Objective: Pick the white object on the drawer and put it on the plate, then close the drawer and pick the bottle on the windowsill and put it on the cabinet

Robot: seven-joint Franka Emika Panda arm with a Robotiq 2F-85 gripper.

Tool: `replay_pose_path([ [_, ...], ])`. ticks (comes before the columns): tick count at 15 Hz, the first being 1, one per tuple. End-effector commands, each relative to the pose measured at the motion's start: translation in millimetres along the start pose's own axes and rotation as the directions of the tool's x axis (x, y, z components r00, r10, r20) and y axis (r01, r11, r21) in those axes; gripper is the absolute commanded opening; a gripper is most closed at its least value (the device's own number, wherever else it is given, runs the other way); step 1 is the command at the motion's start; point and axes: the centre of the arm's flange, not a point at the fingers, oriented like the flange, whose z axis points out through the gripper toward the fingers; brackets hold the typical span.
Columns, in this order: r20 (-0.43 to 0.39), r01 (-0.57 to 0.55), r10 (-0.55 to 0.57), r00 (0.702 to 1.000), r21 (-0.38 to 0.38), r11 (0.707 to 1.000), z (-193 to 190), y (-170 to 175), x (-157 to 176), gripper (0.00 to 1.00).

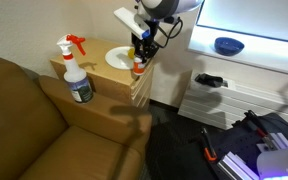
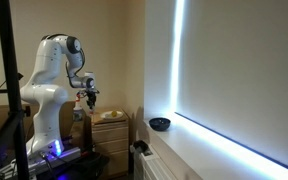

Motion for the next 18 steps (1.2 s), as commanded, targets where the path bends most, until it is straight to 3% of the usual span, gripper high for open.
replay_pose_path([
  [1, 0.003, -0.004, 0.004, 1.0, -0.03, 1.0, 11, -1, 5, 0.3],
  [6, 0.025, 0.003, -0.002, 1.0, -0.032, 0.999, 45, -28, -11, 0.3],
  [11, -0.026, -0.032, 0.032, 0.999, -0.001, 0.999, 66, -59, -19, 0.3],
  [12, -0.002, -0.015, 0.015, 1.0, -0.016, 1.0, 53, -39, -15, 0.3],
  [13, -0.005, -0.018, 0.018, 1.0, -0.015, 1.0, 56, -42, -15, 0.55],
  [15, -0.004, -0.018, 0.017, 1.0, -0.019, 1.0, 58, -41, -16, 0.55],
  [16, -0.004, -0.018, 0.018, 1.0, -0.018, 1.0, 57, -41, -16, 0.3],
  [18, -0.016, -0.039, 0.039, 0.999, 0.004, 0.999, 68, -49, -10, 0.3],
])
